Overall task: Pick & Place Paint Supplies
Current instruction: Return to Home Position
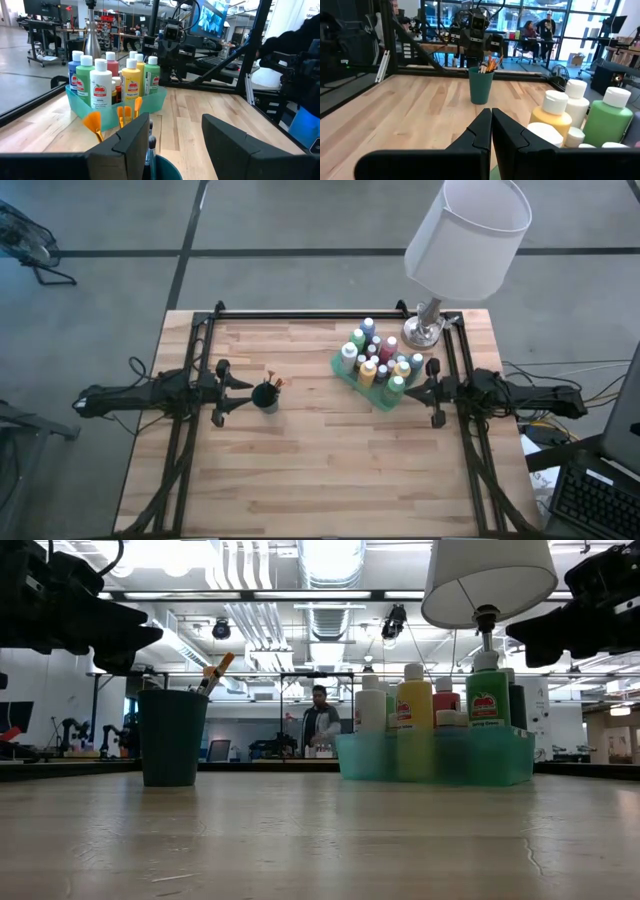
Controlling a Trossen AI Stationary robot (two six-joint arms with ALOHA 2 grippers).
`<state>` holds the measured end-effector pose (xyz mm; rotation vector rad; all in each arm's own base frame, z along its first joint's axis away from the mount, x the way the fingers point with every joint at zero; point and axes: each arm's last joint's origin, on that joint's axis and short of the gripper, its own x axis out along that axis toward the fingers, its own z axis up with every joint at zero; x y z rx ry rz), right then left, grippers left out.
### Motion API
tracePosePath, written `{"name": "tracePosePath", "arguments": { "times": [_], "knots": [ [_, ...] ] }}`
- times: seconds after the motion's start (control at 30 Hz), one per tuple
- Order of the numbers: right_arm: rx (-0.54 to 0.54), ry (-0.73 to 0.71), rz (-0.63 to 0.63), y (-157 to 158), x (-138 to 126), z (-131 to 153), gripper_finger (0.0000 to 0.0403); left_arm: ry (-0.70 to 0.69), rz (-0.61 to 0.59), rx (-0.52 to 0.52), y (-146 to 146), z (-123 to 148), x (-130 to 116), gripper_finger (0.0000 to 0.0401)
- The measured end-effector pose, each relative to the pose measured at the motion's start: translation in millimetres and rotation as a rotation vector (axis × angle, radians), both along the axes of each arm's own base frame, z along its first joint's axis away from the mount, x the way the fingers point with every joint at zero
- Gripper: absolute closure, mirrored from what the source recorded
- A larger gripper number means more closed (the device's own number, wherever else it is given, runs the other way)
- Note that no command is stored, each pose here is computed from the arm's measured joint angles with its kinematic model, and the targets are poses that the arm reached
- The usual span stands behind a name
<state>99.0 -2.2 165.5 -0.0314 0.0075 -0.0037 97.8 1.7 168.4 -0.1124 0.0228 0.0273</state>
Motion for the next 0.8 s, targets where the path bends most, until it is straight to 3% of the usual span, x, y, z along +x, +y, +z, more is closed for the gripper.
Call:
{"name": "tracePosePath", "arguments": {
  "times": [0.8],
  "knots": [
    [-0.001, 0.006, -0.001, 0.0, 0.3, -0.5, 0.0394, 0.0, 0.0, 0.0, 0.0, 0.0, 0.0, 0.0213]
  ]
}}
